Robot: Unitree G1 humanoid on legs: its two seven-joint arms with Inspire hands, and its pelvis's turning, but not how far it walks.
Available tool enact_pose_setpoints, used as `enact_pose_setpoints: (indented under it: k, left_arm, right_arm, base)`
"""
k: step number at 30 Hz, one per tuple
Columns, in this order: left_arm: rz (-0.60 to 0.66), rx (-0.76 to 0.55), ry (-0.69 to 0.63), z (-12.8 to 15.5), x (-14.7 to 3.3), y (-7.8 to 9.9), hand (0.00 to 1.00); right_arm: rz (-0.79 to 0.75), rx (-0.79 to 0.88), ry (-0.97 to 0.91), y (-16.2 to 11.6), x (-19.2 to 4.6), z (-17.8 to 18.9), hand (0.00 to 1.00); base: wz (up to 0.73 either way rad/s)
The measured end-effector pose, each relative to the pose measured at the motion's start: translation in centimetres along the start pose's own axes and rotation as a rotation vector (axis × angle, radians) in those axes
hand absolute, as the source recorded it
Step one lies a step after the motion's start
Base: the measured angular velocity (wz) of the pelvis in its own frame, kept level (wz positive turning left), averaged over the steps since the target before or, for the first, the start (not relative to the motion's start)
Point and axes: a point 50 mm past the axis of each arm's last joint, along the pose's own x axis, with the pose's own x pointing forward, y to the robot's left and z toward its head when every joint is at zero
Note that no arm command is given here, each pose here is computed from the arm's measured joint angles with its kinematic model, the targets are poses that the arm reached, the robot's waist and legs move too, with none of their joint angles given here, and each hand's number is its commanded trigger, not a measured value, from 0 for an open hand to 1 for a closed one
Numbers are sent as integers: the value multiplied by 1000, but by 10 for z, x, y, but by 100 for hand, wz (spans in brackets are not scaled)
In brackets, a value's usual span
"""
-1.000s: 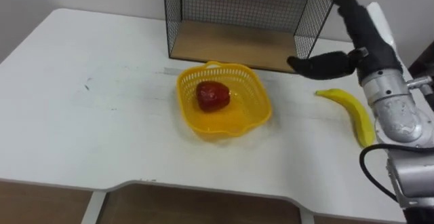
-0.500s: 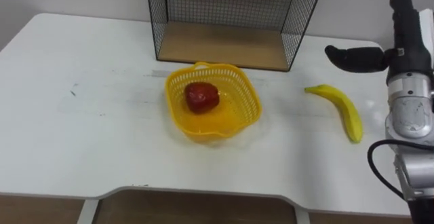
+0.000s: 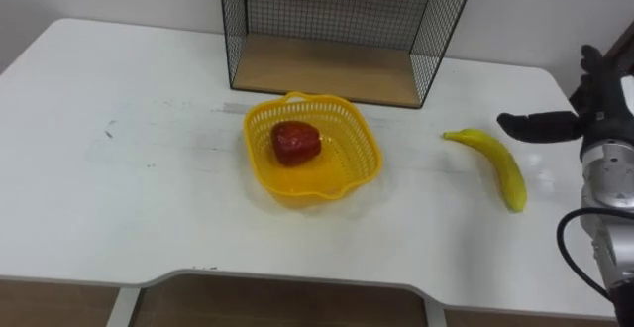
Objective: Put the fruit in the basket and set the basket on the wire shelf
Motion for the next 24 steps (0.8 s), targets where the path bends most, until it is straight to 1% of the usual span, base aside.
enact_pose_setpoints:
  k: [7,15,24]
  left_arm:
    - [10,-5,7,1,0,2,0]
    - [12,-14,18,-3,0,2,0]
    - [11,-12,14,-2,0,2,0]
  right_arm:
    - [50,24,55,-3,8,-2,0]
    - [148,0,173,-2,8,-27,0]
    - [165,-18,187,-1,8,-30,0]
  base:
    - [0]
    - [5]
    - [1]
